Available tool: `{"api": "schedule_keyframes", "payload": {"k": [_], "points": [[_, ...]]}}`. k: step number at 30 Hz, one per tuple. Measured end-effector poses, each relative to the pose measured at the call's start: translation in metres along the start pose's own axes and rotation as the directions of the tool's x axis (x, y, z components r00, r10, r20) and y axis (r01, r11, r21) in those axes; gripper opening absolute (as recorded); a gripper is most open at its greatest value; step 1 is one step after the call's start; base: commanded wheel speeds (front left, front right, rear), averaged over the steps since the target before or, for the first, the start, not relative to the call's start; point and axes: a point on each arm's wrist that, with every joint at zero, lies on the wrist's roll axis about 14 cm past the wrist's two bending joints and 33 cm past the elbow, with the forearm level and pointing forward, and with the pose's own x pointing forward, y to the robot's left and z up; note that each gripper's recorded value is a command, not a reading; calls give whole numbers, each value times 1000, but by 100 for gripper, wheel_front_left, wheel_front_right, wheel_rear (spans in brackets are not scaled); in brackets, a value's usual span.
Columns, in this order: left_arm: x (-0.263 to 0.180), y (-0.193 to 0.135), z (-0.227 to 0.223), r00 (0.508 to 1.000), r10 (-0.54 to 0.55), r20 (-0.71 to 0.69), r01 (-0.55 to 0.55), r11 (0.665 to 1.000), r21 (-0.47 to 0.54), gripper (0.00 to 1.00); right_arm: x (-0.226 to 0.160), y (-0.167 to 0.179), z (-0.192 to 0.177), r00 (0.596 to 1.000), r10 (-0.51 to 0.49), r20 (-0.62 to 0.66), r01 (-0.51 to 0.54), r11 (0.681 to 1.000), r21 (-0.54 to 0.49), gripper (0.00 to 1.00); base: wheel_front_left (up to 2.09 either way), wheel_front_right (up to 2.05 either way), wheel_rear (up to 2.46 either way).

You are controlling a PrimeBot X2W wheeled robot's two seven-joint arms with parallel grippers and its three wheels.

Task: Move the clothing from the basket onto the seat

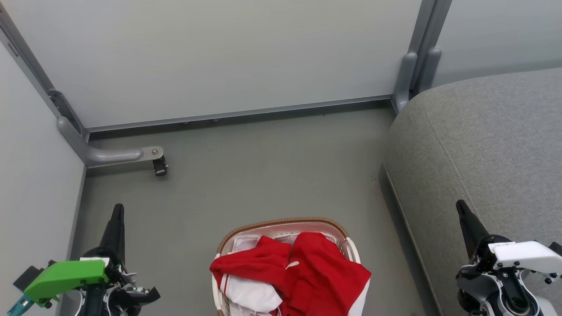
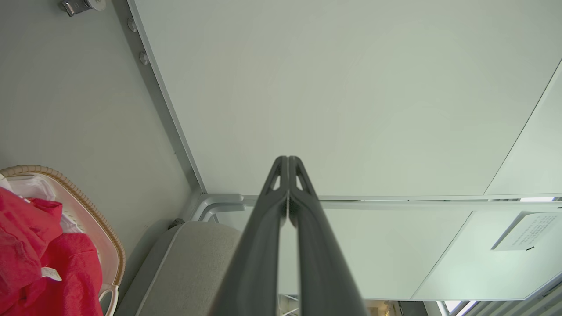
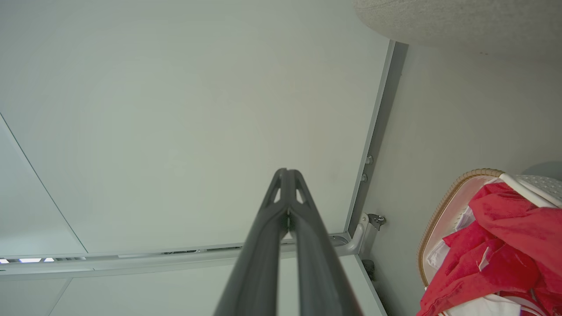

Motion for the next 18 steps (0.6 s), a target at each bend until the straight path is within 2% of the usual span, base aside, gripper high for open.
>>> {"api": "schedule_keyframes", "payload": {"k": [3,4,8,12,18], "points": [[0,0,0,1000,0,0,0,1000,0,0,0,0,0,1000,0,0,0,1000,0,0,0,0,0],[-1,2,0,1000,7,1,-7,1000,-2,100,-1,-2,0,1000,-7,0,7,1000,1,100,0,0,0],[-9,22,-2,998,67,2,-67,998,-13,100,-9,-22,-3,998,-63,0,63,998,14,100,0,0,0],[-10,26,-1,997,80,15,-80,997,0,100,-10,-22,-3,998,-66,2,66,998,-6,100,0,0,0],[-10,29,0,995,94,29,-97,988,119,100,-8,-21,-1,998,-66,4,66,992,-104,100,0,0,0]]}}
